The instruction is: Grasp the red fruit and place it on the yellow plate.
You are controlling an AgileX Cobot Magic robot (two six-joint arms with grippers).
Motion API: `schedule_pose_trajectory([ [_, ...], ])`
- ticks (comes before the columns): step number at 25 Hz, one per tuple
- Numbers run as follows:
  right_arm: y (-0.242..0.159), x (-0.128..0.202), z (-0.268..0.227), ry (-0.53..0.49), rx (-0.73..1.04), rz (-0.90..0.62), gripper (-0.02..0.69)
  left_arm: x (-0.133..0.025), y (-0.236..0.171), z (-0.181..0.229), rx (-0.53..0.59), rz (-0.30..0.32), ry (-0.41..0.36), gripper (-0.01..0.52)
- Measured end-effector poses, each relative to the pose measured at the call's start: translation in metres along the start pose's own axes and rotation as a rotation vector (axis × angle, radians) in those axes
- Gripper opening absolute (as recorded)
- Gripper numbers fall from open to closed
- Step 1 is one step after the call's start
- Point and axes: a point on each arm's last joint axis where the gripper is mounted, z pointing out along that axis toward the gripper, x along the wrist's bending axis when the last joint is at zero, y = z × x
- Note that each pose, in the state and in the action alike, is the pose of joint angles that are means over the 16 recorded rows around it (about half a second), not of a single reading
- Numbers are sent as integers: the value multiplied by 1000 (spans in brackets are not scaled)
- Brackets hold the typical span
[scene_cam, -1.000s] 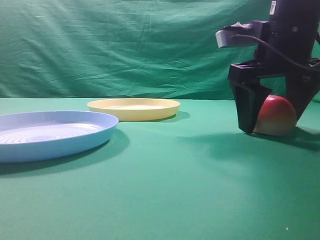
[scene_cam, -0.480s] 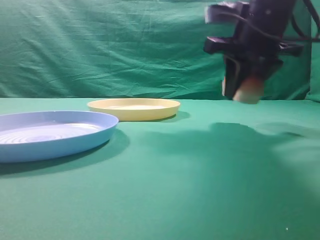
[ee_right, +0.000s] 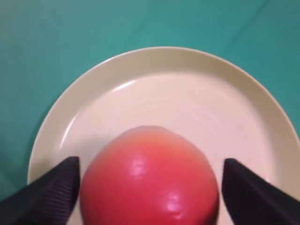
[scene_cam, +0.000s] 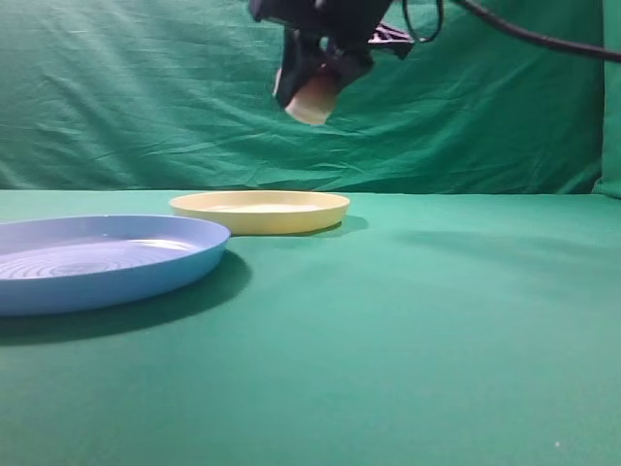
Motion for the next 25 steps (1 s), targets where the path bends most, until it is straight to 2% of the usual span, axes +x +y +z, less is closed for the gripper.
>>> schedule_pose_trajectory([
  [4,5,2,-2,1,-10,-26,550,0,0,0,0,0,0,157],
  [7,14,4,-21,0,-21,-43,553,0,0,0,0,0,0,157],
  [10,26,6,-53,-1,-33,-57,472,0,0,0,0,0,0,157],
  [15,41,13,-125,-8,-62,-61,273,0,0,0,0,0,0,157],
  [20,35,21,-204,-10,-94,-45,91,0,0,0,0,0,0,157],
  [22,25,24,-232,-11,-113,-33,41,0,0,0,0,0,0,157],
  [25,3,29,-268,-14,-160,-17,6,0,0,0,0,0,0,157],
])
